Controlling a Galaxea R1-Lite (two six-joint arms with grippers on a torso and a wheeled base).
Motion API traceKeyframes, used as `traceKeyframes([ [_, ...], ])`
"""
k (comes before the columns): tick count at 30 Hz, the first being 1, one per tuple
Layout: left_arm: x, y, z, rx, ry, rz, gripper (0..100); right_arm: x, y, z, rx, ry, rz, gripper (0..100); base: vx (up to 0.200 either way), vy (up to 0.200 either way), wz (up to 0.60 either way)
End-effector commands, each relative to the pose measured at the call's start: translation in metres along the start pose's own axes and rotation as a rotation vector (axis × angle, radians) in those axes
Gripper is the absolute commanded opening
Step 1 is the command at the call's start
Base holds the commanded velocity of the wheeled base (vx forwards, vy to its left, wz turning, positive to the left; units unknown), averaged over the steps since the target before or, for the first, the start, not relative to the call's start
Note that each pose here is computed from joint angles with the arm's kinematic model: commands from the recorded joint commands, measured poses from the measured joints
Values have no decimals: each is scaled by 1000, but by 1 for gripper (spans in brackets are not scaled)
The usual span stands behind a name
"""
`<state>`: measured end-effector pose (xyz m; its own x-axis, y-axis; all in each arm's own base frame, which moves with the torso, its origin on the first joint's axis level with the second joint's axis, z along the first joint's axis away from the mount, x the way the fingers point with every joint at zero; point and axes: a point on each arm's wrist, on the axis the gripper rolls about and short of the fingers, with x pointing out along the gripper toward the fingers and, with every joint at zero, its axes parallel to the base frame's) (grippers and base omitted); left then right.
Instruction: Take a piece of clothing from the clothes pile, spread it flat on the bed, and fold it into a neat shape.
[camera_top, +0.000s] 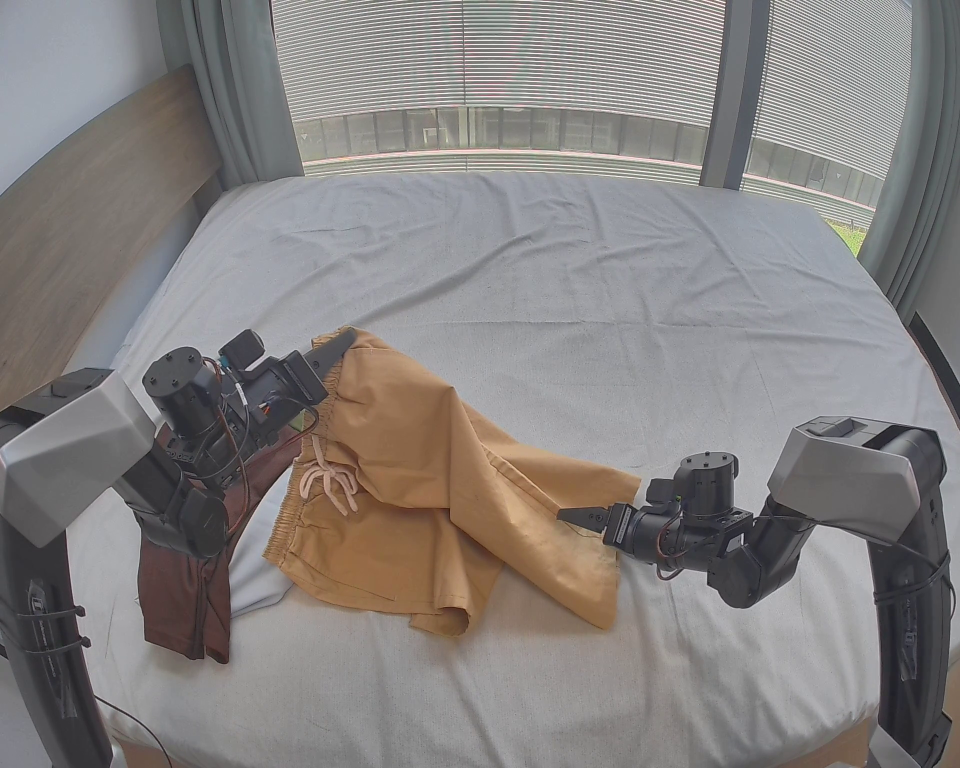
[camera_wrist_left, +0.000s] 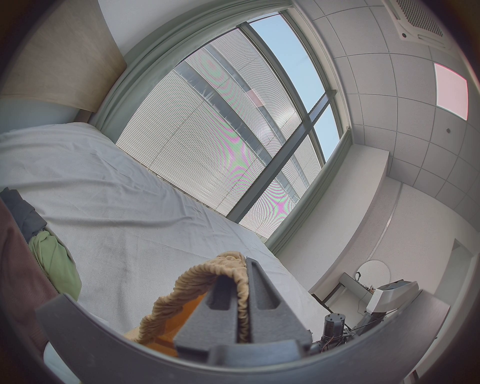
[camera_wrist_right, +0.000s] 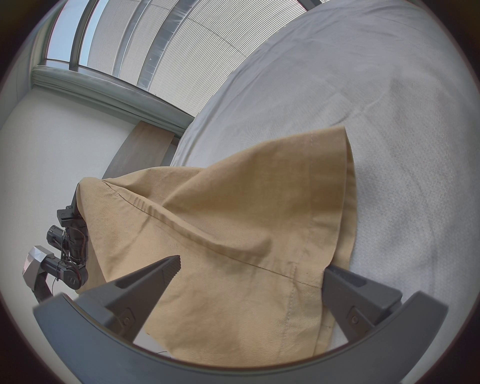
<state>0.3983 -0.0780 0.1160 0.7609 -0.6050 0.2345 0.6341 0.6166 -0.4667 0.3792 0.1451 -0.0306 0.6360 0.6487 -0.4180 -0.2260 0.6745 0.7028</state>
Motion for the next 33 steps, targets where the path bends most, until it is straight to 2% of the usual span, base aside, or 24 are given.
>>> traceKeyframes([
  [1, 0, 0, 0, 0, -1, -1, 0, 6, -6, -4, 4, 10, -6, 100, 0, 0, 0],
  [8, 0, 0, 1, 0, -2, -1, 0, 16, -9, -9, -20, -26, 36, 100, 0, 0, 0],
  [15, 0, 0, 0, 0, 0, 0, 0, 15, -9, -11, -18, -23, 35, 100, 0, 0, 0],
  [16, 0, 0, 0, 0, -2, 1, 0, 15, -9, -11, -16, -22, 34, 0, 0, 0, 0],
  [26, 0, 0, 0, -1, 0, 1, 0, 5, -9, -11, -27, -51, 52, 0, 0, 0, 0],
  [33, 1, -1, 3, 3, -9, -5, 0, -26, 13, 7, -41, -132, 100, 0, 0, 0, 0],
])
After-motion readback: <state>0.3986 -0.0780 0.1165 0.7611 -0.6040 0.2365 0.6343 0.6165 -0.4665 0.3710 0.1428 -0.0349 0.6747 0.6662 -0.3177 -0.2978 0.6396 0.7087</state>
